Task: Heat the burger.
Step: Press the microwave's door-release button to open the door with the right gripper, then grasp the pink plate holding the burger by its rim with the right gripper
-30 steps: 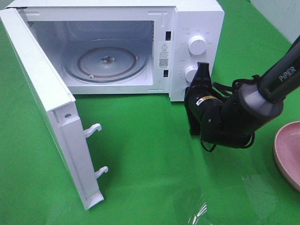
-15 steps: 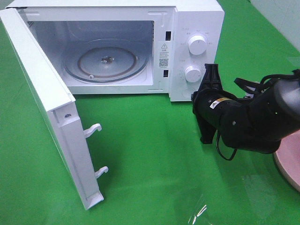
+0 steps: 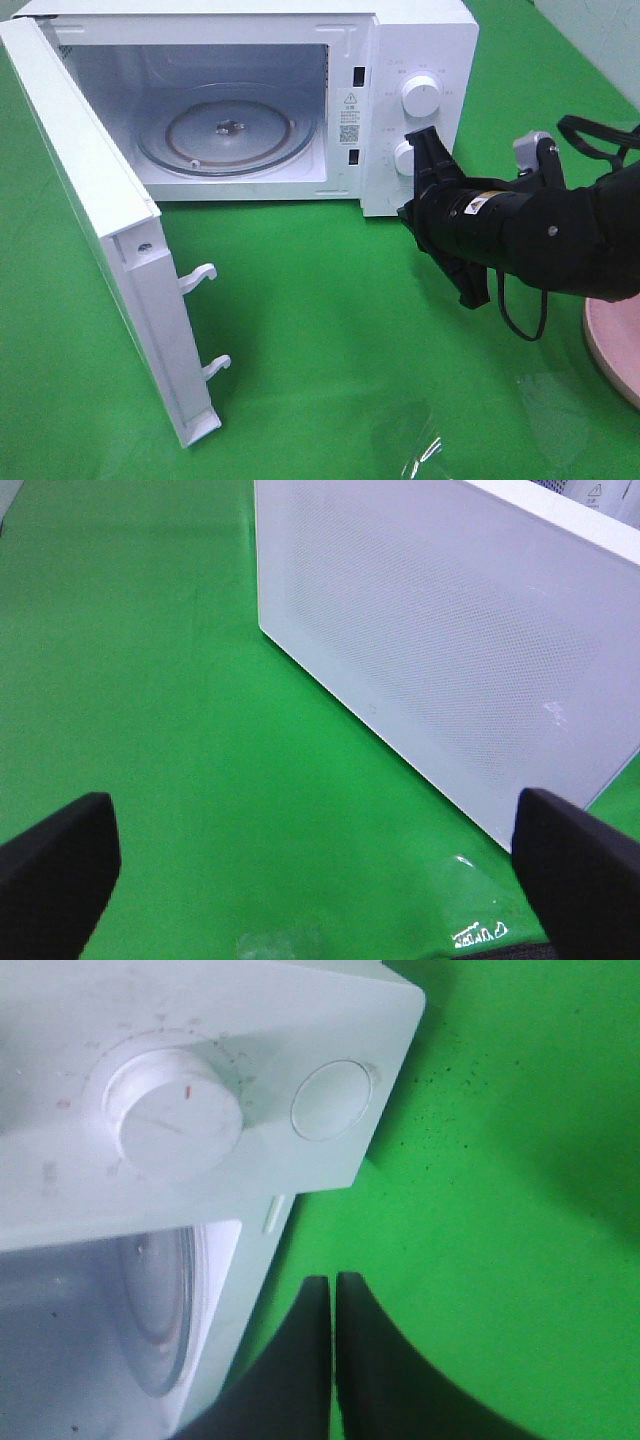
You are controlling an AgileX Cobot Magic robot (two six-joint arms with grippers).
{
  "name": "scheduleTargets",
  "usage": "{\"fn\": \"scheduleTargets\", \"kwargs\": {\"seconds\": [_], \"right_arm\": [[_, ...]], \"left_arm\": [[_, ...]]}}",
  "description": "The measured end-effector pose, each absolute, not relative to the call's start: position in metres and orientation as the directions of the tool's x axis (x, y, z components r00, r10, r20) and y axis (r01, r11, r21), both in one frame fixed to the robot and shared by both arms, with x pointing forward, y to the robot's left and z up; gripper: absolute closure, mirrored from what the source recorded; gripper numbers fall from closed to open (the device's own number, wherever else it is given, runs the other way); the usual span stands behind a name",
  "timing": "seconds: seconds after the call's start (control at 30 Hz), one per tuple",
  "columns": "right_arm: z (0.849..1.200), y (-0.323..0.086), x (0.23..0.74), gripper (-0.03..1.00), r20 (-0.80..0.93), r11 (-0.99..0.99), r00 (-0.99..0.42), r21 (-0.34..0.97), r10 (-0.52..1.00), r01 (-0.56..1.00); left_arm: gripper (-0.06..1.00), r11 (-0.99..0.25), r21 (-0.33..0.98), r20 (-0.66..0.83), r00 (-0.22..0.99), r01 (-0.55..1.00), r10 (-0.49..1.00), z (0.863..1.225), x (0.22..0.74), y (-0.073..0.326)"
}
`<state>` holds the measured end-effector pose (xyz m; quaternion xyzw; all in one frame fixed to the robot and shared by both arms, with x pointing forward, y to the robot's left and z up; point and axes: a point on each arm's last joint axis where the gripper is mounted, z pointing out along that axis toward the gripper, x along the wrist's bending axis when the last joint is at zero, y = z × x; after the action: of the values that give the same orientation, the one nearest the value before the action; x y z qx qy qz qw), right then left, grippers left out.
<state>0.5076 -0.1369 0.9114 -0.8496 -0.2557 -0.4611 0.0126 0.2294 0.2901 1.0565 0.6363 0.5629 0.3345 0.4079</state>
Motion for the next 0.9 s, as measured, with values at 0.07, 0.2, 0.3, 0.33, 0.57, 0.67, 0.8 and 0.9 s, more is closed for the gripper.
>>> {"fn": "scheduleTargets", "kwargs": {"seconds": [0.07, 0.2, 0.3, 0.33, 0.57, 0.67, 0.8, 0.9], "right_arm": [[0.920, -0.137, 0.503, 0.94, 0.751, -0.798, 0.389, 0.294, 0.533, 0.526], [0.929, -0.136, 0.497, 0.93, 0.677, -0.668, 0.287, 0.403, 0.677, 0.625], [0.937, -0.136, 0.490, 0.93, 0.596, -0.523, 0.180, 0.471, 0.782, 0.710], [0.937, -0.136, 0.490, 0.93, 0.596, -0.523, 0.180, 0.471, 0.782, 0.710], [0.947, -0.136, 0.476, 0.92, 0.488, -0.303, 0.014, 0.520, 0.873, 0.798], [0.952, -0.136, 0.470, 0.92, 0.445, -0.206, -0.063, 0.530, 0.893, 0.823], [0.954, -0.138, 0.461, 0.91, 0.388, -0.078, -0.150, 0.514, 0.909, 0.854], [0.952, -0.140, 0.453, 0.89, 0.342, 0.020, -0.200, 0.465, 0.918, 0.885]], "left_arm": [[-0.04, -0.034, 0.896, -0.034, 0.143, 0.443, 0.989, 1.056, 0.229, 0.290], [-0.04, -0.034, 0.896, -0.034, 0.143, 0.443, 0.989, 1.056, 0.229, 0.290], [-0.04, -0.034, 0.896, -0.034, 0.143, 0.443, 0.989, 1.056, 0.229, 0.290], [-0.04, -0.034, 0.896, -0.034, 0.143, 0.443, 0.989, 1.056, 0.229, 0.290], [-0.04, -0.034, 0.896, -0.034, 0.143, 0.443, 0.989, 1.056, 0.229, 0.290], [-0.04, -0.034, 0.896, -0.034, 0.143, 0.443, 0.989, 1.056, 0.229, 0.290], [-0.04, -0.034, 0.896, -0.034, 0.143, 0.443, 0.989, 1.056, 0.229, 0.290], [-0.04, -0.034, 0.896, -0.034, 0.143, 0.443, 0.989, 1.056, 0.229, 0.290]]}}
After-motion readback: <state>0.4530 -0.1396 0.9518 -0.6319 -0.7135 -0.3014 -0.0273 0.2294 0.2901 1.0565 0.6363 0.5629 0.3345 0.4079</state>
